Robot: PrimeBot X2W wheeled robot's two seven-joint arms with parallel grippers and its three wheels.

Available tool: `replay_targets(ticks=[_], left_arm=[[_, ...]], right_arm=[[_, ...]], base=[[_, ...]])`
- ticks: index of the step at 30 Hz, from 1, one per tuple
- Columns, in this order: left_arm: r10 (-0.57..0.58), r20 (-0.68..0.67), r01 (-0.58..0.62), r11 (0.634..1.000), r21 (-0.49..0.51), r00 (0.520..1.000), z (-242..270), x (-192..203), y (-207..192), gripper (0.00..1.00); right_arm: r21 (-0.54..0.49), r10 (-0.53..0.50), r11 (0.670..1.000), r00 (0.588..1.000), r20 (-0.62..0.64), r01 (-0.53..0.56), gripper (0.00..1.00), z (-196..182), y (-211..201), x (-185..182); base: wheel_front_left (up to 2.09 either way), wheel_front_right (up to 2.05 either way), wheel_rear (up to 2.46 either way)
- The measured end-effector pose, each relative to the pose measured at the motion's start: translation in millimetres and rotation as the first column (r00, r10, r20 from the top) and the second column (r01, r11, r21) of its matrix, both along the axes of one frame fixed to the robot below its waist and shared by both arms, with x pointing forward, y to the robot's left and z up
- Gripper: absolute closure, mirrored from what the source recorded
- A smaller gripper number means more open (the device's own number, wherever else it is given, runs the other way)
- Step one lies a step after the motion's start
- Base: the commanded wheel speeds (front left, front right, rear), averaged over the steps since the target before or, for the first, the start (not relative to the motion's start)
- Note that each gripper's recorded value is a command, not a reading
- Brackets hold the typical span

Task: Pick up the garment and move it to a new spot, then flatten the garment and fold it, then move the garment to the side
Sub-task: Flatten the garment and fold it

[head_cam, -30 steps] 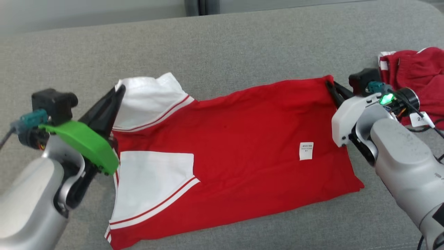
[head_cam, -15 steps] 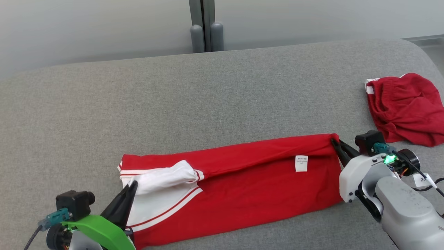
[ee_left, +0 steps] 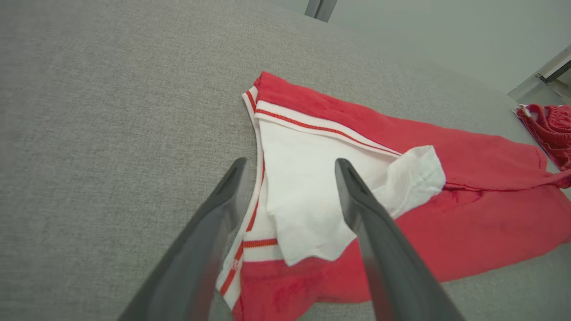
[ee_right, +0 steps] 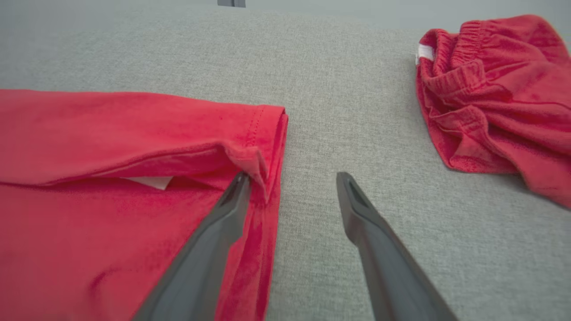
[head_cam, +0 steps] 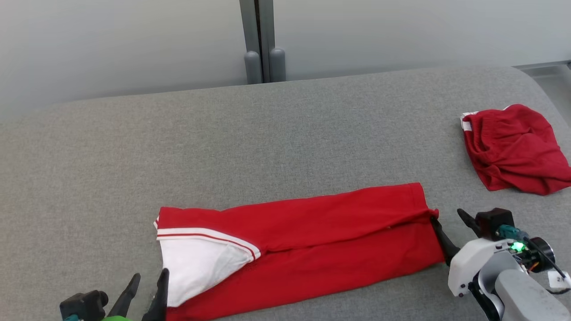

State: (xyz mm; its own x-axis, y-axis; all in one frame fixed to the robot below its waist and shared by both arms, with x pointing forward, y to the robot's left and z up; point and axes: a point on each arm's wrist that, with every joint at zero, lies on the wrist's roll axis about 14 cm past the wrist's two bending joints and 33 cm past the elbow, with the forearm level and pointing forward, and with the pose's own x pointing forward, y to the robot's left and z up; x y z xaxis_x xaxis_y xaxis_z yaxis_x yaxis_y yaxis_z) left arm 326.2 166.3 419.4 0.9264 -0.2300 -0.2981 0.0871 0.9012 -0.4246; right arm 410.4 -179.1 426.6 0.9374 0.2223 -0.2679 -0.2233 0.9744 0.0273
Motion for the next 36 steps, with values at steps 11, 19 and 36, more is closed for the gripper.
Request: replay_targets(ticks=[11, 19, 36], left_arm=[[0.122, 0.144, -0.123, 0.992, 0.001, 0.982, 32.7, -6.1, 10.7, 0.00], [0.159, 0.174, -0.161, 0.987, 0.000, 0.972, 36.7, -18.0, 12.9, 0.00], [0.207, 0.169, -0.209, 0.978, -0.006, 0.964, 34.6, -24.4, 18.2, 0.00]], right_arm=[[0.088, -0.069, 0.995, 0.984, 0.164, 0.056, 0.00, 47.4, 1.3, -5.8], [0.075, -0.053, 0.996, 0.996, 0.067, 0.048, 0.00, 33.4, 22.5, -3.4], [-0.021, -0.072, 0.997, 0.980, -0.184, 0.069, 0.00, -35.7, 23.0, -14.7]], base=[[0.00, 0.00, 0.00], [0.00, 0.00, 0.00], [0.00, 0.00, 0.00]])
